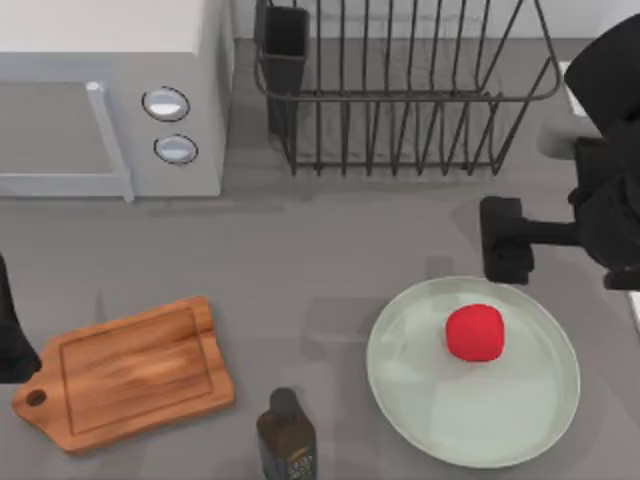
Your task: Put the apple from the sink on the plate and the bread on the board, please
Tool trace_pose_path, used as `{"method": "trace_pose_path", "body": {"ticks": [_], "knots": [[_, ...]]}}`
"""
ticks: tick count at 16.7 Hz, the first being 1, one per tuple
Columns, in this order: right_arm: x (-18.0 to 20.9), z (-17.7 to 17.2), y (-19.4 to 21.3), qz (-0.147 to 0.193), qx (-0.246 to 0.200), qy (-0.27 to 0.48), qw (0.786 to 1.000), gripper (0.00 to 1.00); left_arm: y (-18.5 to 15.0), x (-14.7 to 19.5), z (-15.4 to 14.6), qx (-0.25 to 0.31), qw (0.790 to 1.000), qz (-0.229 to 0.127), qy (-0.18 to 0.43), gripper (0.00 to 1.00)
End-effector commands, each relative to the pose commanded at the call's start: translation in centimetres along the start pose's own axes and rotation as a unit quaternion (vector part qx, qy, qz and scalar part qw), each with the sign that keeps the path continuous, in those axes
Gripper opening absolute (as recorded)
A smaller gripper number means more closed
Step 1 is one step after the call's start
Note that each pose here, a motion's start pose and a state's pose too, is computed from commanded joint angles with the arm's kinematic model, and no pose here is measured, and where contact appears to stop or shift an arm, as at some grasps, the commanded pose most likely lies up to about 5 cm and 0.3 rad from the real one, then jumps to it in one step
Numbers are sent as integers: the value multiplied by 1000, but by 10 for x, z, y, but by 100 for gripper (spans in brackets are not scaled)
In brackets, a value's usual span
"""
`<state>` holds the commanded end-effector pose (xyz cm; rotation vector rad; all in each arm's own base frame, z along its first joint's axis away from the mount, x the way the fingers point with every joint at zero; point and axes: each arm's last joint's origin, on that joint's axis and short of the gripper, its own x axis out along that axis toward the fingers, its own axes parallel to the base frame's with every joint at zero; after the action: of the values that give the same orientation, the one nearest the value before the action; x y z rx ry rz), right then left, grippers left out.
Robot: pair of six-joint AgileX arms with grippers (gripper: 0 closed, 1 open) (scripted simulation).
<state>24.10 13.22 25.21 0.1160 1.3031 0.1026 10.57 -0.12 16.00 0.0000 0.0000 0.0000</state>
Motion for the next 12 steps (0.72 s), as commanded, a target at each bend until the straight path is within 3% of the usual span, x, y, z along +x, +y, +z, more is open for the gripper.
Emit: {"method": "trace_pose_path", "body": {"ticks": [3,6,9,12], "knots": [[-26,-30,-40,40,-4,-123,992,100,0,0,0,0,1000,0,0,100],[-37,-72,-78,60,-13,-270,961,100,0,0,0,0,1000,0,0,100],[-25,-112,-107,49,-25,-408,911,100,0,0,0,0,1000,0,0,100],[0,-136,-126,14,-38,-512,858,100,0,0,0,0,1000,0,0,100]]}}
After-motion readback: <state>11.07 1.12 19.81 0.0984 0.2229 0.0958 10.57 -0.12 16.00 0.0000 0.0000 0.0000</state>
